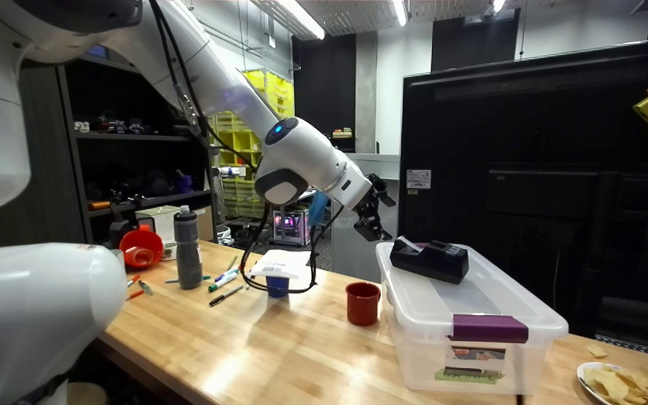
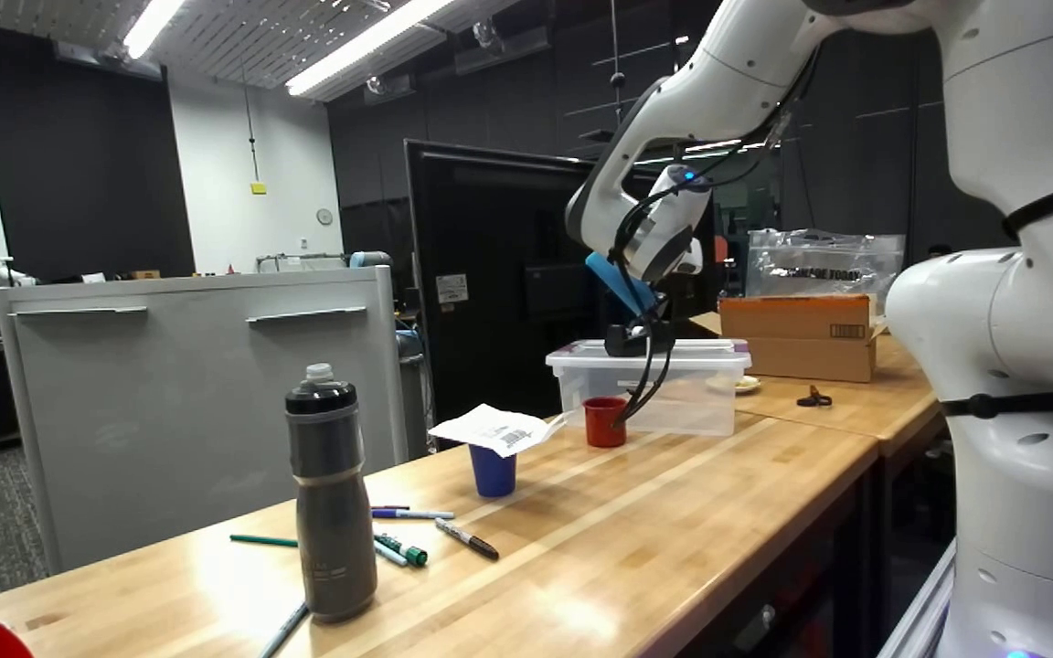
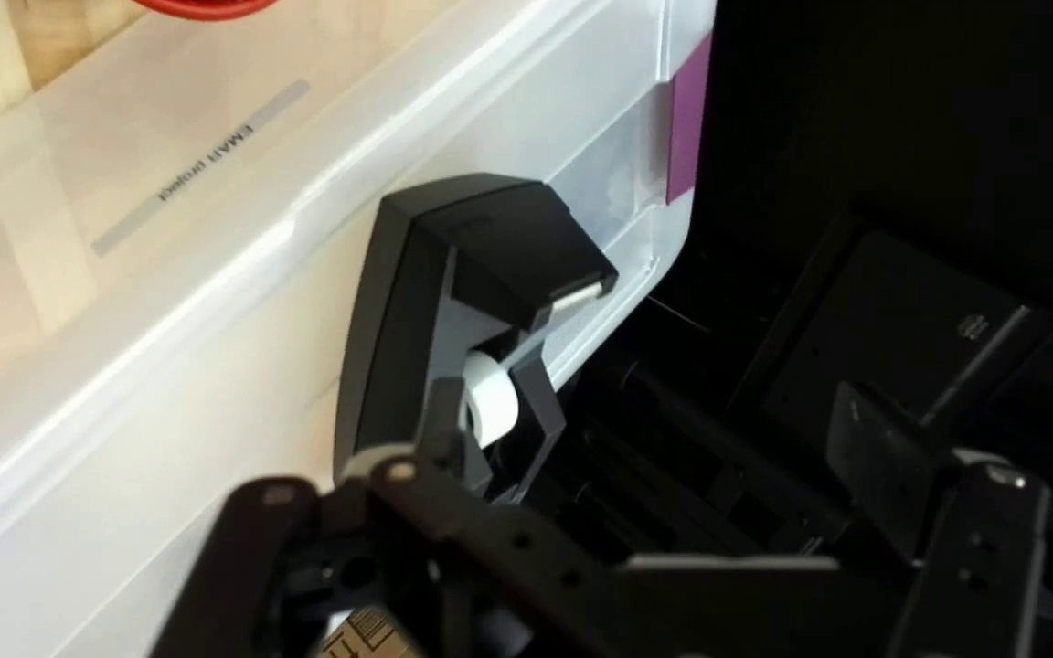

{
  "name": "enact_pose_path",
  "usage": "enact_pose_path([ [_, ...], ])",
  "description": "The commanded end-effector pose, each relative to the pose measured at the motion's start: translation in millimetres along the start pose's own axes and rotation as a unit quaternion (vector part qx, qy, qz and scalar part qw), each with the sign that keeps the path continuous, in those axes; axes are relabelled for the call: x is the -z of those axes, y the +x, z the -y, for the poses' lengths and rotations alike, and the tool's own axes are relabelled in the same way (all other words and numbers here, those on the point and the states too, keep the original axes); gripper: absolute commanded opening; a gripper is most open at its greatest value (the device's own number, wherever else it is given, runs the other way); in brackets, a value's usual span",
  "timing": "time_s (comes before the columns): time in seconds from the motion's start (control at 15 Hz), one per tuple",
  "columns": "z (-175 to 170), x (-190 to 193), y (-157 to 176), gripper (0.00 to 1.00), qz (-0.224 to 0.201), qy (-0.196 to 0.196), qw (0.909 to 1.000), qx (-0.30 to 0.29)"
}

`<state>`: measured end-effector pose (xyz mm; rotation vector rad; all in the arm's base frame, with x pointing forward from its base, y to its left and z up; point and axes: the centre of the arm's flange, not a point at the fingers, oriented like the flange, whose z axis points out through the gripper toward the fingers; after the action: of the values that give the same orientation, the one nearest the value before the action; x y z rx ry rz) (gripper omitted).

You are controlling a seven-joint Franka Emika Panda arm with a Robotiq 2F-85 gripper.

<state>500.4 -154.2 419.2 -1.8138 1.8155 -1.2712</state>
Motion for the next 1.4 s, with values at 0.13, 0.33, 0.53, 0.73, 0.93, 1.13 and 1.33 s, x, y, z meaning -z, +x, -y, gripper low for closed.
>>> enact_pose_path([
  [0.13, -28, -15, 14, 1.0, -0.021, 0.0, 0.9907, -0.134],
  [0.33, -35, -21, 22, 1.0, -0.023, -0.015, 0.9847, -0.172],
  [0.53, -41, -29, 29, 1.0, -0.024, -0.029, 0.9785, -0.203],
  [0.73, -45, -38, 33, 1.0, -0.02, -0.04, 0.9733, -0.225],
  [0.93, -49, -42, 38, 1.0, -0.018, -0.042, 0.9719, -0.231],
  [1.13, -56, -29, 38, 1.0, -0.018, -0.022, 0.9771, -0.211],
  [1.33, -52, -9, 31, 1.0, -0.027, 0.012, 0.9855, -0.167],
])
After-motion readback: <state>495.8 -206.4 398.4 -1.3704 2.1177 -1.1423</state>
